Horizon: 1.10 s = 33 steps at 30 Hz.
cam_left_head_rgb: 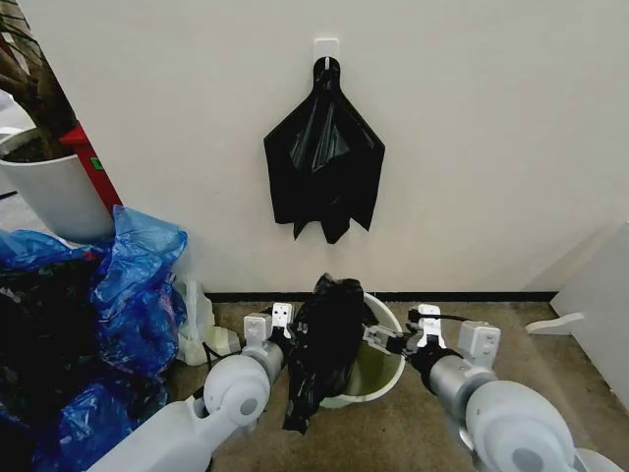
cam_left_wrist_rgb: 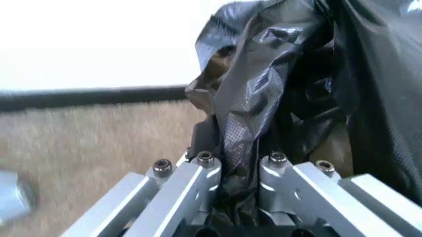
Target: Place the garbage bag over the trash bin.
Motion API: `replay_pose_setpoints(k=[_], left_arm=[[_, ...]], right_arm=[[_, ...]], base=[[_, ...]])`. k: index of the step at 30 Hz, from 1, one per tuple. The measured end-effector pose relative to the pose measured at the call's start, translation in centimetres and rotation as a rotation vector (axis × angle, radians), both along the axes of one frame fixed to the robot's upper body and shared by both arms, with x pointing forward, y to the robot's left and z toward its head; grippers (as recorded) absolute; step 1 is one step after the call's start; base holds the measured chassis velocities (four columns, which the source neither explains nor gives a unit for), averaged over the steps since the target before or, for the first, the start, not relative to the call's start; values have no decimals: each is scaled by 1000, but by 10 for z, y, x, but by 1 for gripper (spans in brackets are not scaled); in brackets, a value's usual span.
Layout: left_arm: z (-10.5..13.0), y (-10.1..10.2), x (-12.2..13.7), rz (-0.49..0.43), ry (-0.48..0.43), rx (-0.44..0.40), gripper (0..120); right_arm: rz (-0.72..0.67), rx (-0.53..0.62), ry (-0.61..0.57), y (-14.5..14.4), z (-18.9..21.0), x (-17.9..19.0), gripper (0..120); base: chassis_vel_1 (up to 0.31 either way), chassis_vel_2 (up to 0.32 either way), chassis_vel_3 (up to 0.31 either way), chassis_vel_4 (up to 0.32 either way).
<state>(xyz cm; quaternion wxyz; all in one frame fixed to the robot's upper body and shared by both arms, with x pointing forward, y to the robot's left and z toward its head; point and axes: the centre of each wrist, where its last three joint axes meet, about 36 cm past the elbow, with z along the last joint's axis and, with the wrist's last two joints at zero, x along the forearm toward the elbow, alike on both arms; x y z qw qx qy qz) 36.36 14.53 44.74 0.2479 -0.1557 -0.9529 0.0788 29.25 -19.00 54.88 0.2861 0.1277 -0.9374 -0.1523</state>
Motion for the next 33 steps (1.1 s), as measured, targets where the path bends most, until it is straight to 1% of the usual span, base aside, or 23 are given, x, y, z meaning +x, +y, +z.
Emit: replay_pose_setpoints(k=[1,3,5,7,9,11,14,17,25,27,30,33], left_arm=[[-5,-2,-4,-2,-42,11,4],[-11,-5,-8,-7,-76,26,4],[-14,-7,-10,-10,-89,35,4],[-26,-16,-18,-29,-139,76,4],[-37,-23,-24,-46,-192,122,4],[-39,-24,-26,-50,-206,133,4],[-45,-28,-29,-54,-248,164,4],[-47,-27,-31,-47,-288,188,4],[-49,-17,-31,-34,-351,226,4],[-50,-16,-31,-37,-377,237,4],[-53,-16,-30,-39,-393,248,4],[-54,-16,-28,-40,-402,253,4]], right_arm=[[11,8,-9,1,2,0,100],[26,14,-20,3,4,-1,100],[34,15,-28,4,5,-1,100],[61,21,-44,11,7,-1,100],[79,26,-37,21,3,2,100],[81,24,-33,25,2,4,100],[68,-4,2,40,-9,13,100],[41,-26,40,46,-15,20,100],[-14,-50,61,45,-25,31,100],[-29,-42,65,48,-26,35,100],[-28,-7,86,55,-22,37,100],[-29,2,98,58,-21,39,100]], base=[[0,0,0,0],[0,0,0,0],[0,0,0,0],[0,0,0,0],[0,0,0,0],[0,0,0,0],[0,0,0,0],[0,0,0,0],[0,0,0,0],[0,0,0,0],[0,0,0,0],[0,0,0,0]])
